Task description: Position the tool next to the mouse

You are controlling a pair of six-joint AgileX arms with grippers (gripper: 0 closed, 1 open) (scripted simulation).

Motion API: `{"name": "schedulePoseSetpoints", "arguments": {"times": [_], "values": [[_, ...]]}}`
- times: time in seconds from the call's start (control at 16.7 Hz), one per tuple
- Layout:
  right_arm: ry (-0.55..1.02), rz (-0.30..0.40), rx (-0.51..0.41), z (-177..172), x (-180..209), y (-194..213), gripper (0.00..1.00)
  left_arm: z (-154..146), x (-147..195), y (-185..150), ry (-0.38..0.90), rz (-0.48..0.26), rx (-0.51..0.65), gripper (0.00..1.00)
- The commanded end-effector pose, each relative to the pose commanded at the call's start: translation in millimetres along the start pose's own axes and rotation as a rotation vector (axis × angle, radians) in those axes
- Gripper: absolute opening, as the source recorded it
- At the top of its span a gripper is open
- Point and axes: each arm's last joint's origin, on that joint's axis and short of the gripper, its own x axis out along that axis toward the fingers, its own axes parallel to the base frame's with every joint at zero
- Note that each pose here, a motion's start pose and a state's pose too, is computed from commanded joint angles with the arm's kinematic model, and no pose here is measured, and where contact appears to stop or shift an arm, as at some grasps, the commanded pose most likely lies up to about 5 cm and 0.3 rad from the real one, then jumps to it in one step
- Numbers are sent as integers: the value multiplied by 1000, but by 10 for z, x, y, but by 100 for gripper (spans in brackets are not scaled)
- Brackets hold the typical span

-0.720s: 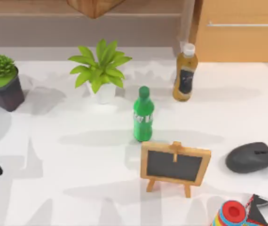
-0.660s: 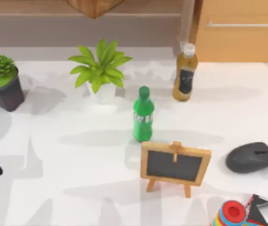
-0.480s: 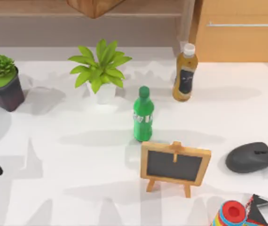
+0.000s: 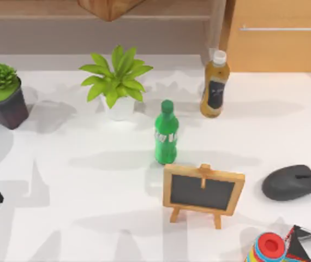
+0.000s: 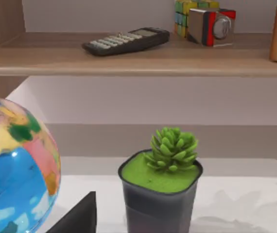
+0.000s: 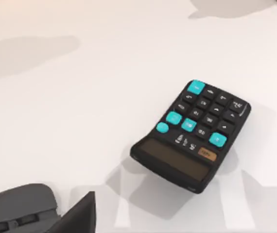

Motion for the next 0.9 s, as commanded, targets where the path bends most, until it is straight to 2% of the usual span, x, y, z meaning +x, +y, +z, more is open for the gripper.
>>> {"name": "schedulePoseSetpoints", "arguments": {"times": [0.36,0.54,0.72,0.9], "values": [[569,-147,168,289,432,-172,100,0,0,0,0,0,0,100],[786,-202,241,346,662,-277,100,0,0,0,0,0,0,100],[912,-235,287,369,803,-350,100,0,0,0,0,0,0,100],[938,-242,298,374,833,-368,100,0,0,0,0,0,0,100]]}}
